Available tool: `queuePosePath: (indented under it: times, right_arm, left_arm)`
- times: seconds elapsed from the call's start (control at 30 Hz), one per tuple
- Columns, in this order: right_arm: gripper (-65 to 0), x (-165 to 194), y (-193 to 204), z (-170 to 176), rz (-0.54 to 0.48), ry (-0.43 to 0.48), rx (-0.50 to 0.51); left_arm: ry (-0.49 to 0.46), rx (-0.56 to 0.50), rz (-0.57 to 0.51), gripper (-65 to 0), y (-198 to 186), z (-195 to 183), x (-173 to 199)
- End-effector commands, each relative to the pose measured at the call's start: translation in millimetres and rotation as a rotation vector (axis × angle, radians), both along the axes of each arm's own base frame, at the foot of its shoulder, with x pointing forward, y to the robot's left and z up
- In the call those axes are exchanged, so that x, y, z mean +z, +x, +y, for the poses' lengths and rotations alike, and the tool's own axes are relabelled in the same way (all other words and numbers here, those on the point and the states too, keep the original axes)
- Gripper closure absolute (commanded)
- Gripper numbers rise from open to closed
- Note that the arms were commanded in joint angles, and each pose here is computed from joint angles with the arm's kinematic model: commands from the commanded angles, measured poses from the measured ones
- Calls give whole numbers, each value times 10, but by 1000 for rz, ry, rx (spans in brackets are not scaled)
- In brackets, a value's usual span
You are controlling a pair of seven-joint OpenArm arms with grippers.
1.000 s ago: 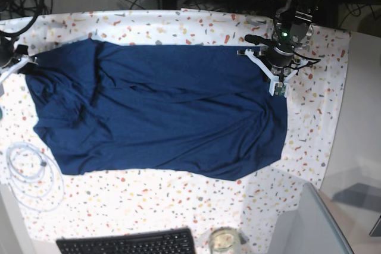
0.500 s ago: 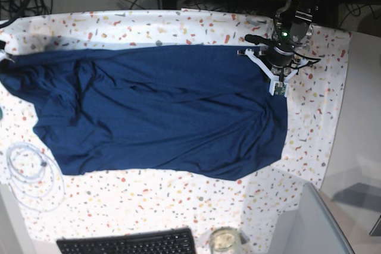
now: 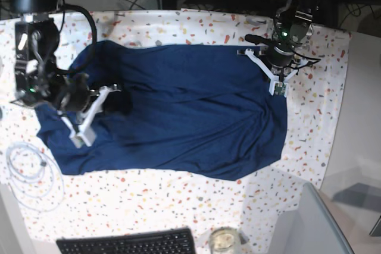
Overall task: Layout the t-shirt on the table in an organized manner, then fold the t-shirt properly
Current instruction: 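Pull the shirt corner with the right gripper away from the left gripper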
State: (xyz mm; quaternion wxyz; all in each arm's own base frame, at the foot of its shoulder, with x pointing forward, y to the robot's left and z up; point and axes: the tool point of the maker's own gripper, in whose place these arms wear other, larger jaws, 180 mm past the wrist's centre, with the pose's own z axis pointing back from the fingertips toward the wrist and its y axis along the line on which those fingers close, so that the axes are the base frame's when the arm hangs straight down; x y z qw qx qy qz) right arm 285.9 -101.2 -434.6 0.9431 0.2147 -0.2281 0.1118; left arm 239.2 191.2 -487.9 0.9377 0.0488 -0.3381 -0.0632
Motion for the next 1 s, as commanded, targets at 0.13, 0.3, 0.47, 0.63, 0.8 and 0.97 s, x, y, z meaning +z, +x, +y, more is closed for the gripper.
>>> queuePosePath:
  times: [0.13, 0.3, 0.47, 0.63, 0.8, 0.97]
  right_arm:
    - [-239, 160, 72, -205, -43, -6, -47]
    - [-395, 606, 146, -945, -250, -13, -342]
    - [-431, 308, 166, -1445, -144, -44, -524]
    - [-432, 25, 291, -1583, -89, -33, -578]
    - [-419, -1, 403, -1533, -94, -35, -515]
    - [-137, -55, 379, -1489, -77, -30, -498]
  left_arm:
    - [12, 3, 17, 0, -25, 41, -3]
    - [14, 5, 22, 0, -41, 53, -25]
    - [15, 5, 21, 0, -28, 53, -20]
    - [10, 4, 13, 0, -1, 31, 4]
    - [13, 5, 22, 0, -34, 43, -19]
    - [14, 6, 24, 0, -40, 49, -29]
